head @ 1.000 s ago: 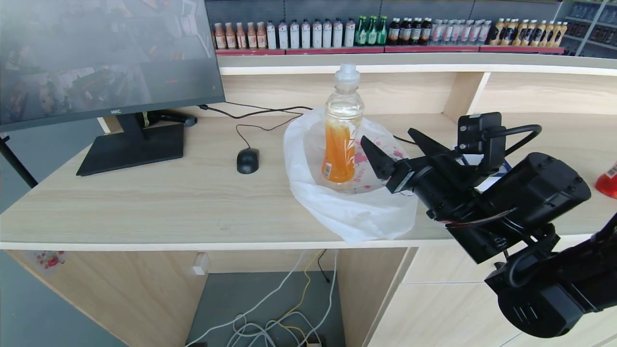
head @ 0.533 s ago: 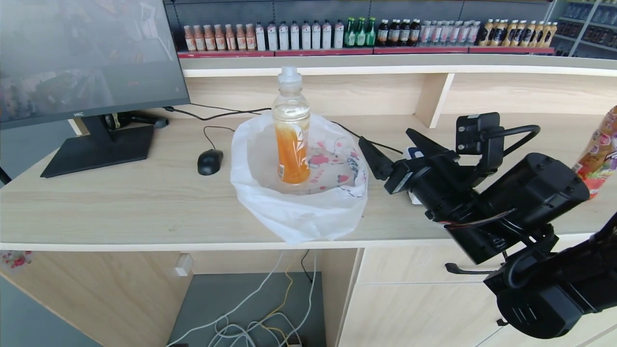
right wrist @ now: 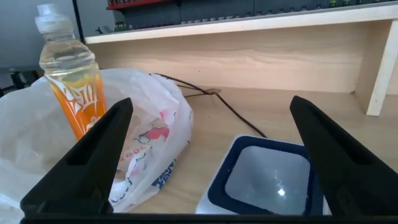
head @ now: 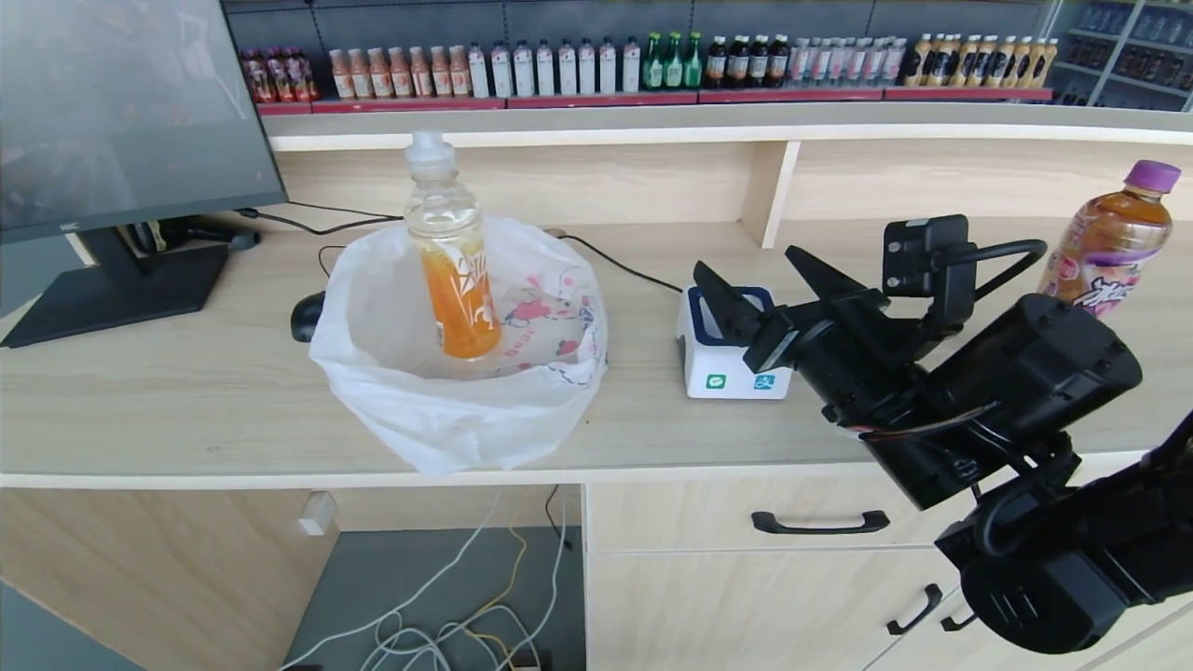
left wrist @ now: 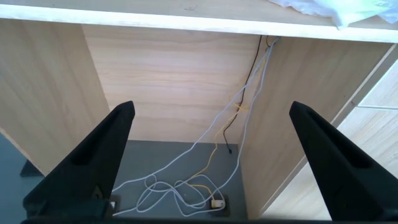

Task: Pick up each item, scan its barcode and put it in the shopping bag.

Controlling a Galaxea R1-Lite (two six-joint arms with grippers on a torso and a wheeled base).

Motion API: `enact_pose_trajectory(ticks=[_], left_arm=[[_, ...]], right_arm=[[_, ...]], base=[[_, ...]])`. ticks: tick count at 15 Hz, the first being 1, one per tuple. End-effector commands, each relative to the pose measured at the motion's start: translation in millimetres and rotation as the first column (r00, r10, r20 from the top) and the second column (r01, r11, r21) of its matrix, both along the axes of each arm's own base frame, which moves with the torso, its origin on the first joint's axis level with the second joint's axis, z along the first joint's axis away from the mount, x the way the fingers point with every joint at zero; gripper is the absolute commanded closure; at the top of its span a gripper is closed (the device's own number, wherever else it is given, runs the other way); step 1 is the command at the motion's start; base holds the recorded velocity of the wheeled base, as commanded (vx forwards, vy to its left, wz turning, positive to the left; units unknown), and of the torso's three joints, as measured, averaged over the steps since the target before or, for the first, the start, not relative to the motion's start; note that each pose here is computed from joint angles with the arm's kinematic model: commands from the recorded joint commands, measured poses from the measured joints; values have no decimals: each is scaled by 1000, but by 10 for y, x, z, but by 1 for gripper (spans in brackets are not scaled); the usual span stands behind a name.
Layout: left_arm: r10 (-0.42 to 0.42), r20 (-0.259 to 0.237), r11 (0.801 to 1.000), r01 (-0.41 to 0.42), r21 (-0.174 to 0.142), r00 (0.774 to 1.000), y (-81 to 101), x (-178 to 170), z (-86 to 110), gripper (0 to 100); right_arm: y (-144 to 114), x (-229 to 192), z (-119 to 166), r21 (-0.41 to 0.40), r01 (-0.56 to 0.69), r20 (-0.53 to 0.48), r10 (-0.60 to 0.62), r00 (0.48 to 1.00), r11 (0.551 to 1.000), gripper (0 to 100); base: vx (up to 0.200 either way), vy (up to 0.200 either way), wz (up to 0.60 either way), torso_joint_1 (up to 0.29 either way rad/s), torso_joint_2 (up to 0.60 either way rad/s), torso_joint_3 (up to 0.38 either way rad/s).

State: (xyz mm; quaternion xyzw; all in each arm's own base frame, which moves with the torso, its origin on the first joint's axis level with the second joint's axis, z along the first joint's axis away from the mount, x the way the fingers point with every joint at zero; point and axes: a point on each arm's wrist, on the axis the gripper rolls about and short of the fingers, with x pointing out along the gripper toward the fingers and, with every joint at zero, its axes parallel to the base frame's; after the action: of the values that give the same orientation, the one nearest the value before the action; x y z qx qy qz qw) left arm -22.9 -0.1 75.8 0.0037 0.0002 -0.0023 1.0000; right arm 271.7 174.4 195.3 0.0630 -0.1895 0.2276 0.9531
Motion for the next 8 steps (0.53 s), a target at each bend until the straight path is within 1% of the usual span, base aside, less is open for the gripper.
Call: enact_pose_trajectory(ticks=[1, 8], left_arm=[[0, 0, 1000, 0, 0, 1000, 0, 0, 0, 0], [0, 0, 1000, 0, 0, 1000, 0, 0, 0, 0]], right_arm=[[2, 2, -6, -1, 0, -1, 0, 1000, 1000, 0], [-3, -6, -4, -2, 2, 0, -2, 1000, 1000, 0]], base=[[0, -200, 0, 7, 7, 2], [0, -200, 0, 4, 3, 1]])
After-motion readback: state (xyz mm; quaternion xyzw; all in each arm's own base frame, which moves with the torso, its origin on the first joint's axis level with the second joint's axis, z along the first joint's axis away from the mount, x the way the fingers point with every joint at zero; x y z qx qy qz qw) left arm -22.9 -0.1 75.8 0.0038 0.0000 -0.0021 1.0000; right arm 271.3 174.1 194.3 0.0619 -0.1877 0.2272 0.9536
